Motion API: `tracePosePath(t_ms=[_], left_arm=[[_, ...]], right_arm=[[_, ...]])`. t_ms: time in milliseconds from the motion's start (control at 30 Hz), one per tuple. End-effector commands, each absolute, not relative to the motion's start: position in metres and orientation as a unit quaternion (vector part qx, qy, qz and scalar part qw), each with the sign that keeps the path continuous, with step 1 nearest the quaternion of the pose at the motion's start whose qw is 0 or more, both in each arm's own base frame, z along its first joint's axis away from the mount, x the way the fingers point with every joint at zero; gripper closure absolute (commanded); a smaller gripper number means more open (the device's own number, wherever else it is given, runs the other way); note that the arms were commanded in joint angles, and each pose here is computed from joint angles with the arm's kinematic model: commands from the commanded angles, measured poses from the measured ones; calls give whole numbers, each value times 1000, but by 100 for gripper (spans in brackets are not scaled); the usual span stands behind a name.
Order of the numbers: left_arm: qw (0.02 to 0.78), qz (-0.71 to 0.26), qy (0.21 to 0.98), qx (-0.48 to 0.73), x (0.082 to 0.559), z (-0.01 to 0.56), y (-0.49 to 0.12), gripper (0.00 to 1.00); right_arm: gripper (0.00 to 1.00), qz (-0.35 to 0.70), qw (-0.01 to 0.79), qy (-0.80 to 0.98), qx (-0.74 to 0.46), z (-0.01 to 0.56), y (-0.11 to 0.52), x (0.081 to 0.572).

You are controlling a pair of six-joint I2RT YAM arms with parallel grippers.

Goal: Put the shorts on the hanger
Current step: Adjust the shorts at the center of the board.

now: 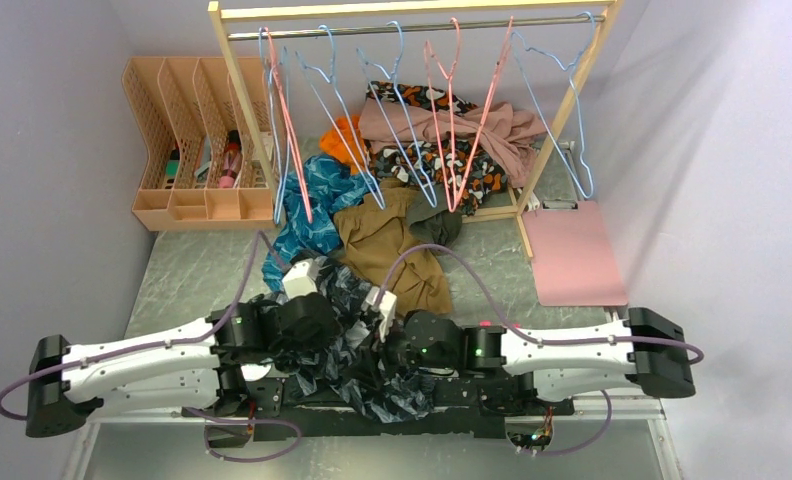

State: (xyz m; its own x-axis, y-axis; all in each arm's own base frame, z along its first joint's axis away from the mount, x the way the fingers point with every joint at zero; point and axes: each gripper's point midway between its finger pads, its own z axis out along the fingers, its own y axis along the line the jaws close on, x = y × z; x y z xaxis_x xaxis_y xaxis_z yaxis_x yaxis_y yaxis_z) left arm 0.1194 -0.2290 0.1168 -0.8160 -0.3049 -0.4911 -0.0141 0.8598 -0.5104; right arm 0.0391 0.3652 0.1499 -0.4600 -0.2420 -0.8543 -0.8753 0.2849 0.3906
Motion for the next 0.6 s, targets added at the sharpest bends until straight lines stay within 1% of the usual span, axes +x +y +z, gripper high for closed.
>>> tracePosePath(t_ms=[0, 33, 133, 267, 400, 567], left_arm=[[310, -262, 908, -109, 120, 129, -208, 93], [312, -267, 905, -113, 119, 130, -202, 93], [314, -276, 899, -134, 115, 130, -185, 93], [310, -276, 895, -164, 110, 125, -165, 93], [314, -279, 890, -177, 109, 127, -154, 93], [320, -262, 892, -184, 108, 130, -141, 93]], right_arm=[[37, 383, 381, 777, -322, 138, 332, 68], [35, 359, 386, 795, -301, 133, 322, 77], [34, 287, 377, 845, -247, 110, 295, 94], [34, 207, 335, 897, -201, 75, 263, 100], [34, 178, 300, 920, -178, 53, 246, 98], [35, 190, 264, 927, -189, 45, 250, 86]])
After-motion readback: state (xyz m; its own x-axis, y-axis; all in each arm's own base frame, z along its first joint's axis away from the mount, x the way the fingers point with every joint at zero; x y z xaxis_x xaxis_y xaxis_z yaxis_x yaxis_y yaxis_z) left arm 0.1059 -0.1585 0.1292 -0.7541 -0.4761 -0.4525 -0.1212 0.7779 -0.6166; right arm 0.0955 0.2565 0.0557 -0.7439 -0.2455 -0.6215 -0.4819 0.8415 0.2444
